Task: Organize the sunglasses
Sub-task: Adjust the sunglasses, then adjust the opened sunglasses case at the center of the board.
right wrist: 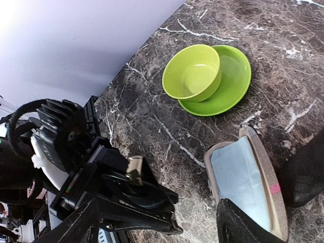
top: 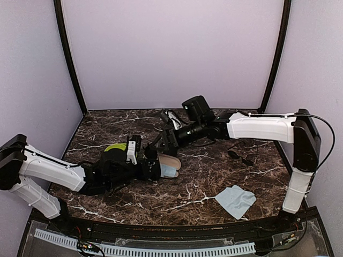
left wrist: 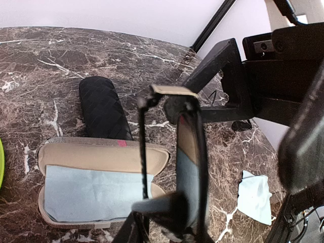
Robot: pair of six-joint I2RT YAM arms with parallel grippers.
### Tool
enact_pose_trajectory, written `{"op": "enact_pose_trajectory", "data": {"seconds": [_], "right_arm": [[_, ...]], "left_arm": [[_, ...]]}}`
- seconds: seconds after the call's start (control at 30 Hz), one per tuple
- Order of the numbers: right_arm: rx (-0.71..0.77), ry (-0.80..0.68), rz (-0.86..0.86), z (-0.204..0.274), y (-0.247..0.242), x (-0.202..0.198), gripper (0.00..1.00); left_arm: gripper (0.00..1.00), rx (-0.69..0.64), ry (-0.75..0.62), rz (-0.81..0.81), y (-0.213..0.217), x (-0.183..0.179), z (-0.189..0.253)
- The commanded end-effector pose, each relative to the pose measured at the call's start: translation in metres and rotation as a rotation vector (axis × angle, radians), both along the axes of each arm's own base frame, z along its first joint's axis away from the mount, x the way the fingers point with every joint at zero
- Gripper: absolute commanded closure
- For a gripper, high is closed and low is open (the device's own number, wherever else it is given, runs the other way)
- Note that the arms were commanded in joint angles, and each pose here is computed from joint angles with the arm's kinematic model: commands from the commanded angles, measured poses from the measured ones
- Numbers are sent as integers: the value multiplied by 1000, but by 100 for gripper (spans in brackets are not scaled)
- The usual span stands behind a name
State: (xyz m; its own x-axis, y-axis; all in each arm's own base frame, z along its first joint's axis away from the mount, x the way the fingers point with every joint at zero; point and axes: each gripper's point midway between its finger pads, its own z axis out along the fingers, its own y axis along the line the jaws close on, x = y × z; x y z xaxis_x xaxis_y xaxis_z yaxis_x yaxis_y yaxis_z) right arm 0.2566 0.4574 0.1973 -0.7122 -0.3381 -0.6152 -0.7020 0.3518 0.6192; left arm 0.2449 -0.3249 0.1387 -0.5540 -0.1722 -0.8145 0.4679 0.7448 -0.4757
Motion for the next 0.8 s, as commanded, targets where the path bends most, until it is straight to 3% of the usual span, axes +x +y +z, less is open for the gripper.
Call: {"op": "enact_pose_trajectory", "data": {"seconds": [0.0,0.27,0.43,0.77], "right_arm": [[13,-60,-56,17,-20,14,20],[-219,-133,-237,-27,-70,66,21],[-355,-149,-217,-63,-79,76,24],[-345,-78,-69,-101,-64,60,29]], "left_arm": [[73,-57,-37,19,4,0,20],[74,-72,-32,42,16,-3,23],[74,-79,-30,63,25,-5,27],[73,-94,-11,102,37,-5,26]]}}
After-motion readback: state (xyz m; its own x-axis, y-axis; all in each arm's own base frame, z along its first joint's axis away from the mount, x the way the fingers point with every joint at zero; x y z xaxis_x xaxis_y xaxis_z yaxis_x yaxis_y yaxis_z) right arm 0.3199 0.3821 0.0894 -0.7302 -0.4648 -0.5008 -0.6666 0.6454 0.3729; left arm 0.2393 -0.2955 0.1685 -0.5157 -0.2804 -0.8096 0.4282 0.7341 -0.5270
